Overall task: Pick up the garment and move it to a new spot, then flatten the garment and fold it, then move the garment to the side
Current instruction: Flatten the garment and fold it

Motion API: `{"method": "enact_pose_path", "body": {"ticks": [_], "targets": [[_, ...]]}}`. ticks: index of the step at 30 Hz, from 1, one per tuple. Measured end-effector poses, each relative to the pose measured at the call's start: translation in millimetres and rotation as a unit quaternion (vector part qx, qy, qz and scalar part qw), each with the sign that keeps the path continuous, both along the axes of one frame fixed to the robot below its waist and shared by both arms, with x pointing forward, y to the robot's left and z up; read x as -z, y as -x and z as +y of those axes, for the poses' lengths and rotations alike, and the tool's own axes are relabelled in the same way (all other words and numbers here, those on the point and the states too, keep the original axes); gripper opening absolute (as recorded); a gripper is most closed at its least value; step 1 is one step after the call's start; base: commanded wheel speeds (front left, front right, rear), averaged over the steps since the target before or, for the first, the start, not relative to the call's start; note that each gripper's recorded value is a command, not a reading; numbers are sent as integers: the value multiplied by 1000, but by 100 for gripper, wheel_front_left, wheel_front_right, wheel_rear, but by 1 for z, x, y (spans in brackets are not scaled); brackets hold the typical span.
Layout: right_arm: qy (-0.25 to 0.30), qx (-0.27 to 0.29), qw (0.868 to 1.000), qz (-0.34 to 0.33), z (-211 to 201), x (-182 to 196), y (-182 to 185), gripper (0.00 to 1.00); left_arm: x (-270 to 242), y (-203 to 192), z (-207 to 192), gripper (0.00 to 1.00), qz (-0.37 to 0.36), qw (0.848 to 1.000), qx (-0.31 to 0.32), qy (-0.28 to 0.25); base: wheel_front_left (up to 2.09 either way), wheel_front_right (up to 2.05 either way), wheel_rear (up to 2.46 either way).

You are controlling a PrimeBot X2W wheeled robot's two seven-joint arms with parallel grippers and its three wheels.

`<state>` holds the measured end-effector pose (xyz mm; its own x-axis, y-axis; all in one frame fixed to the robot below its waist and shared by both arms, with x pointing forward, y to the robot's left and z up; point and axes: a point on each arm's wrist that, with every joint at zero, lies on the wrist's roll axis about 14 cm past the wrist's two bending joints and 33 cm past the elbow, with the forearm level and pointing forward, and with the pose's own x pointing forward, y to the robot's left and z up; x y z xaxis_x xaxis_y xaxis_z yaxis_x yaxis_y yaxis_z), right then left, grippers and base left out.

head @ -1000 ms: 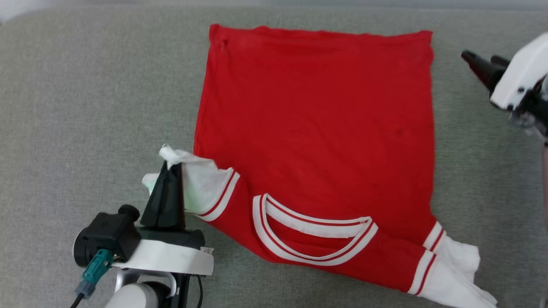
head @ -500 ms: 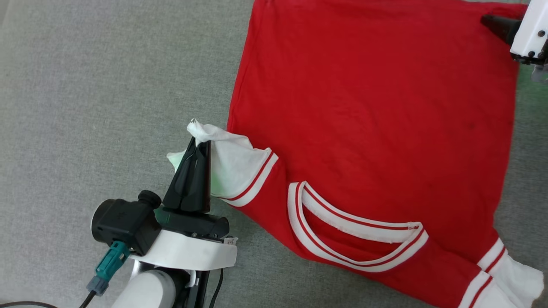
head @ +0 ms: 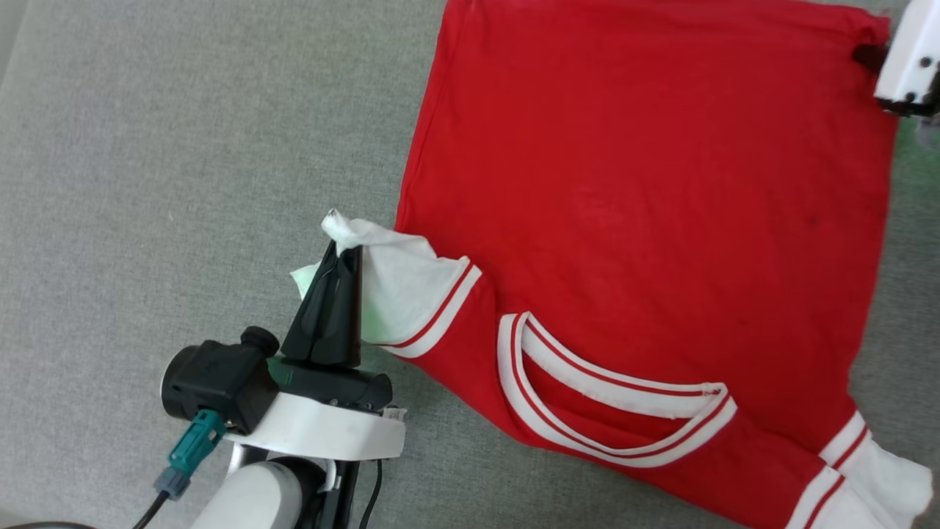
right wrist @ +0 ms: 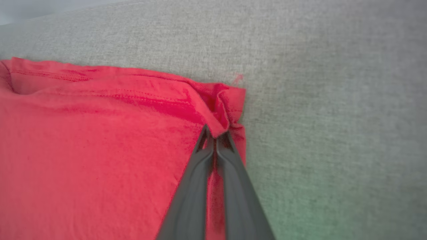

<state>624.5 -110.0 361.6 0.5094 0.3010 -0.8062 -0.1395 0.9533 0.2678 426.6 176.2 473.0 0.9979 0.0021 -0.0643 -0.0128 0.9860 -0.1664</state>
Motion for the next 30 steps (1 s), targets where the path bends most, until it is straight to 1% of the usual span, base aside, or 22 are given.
{"method": "enact_pose_path", "body": {"ticks": [3,7,10,13,17,21,22,25,30], "targets": [[36,-20,998,-47,-5,-19,-3,0,1,4,2,0,4,1000,-3,5,0,0,0],[62,-29,991,-111,-19,-57,-4,0,5,15,5,0,17,1000,-9,8,0,0,0],[82,-40,986,-141,-32,-76,9,0,6,22,8,0,22,1000,-10,9,0,0,0],[100,-48,980,-163,-49,-91,29,0,13,33,14,0,43,999,-15,11,0,0,0],[119,-52,979,-160,-79,-93,73,0,16,46,19,0,53,998,-21,11,0,0,0],[125,-36,981,-142,-114,-88,125,0,12,49,18,0,49,999,-18,14,0,0,0],[132,-35,981,-135,-123,-85,140,0,11,49,17,0,47,999,-17,15,0,0,0],[125,-11,987,-104,-144,-71,187,0,6,48,13,0,39,999,-11,16,0,0,0],[94,41,994,-30,-160,-32,274,0,8,50,11,0,43,999,-9,18,0,0,0]]}}
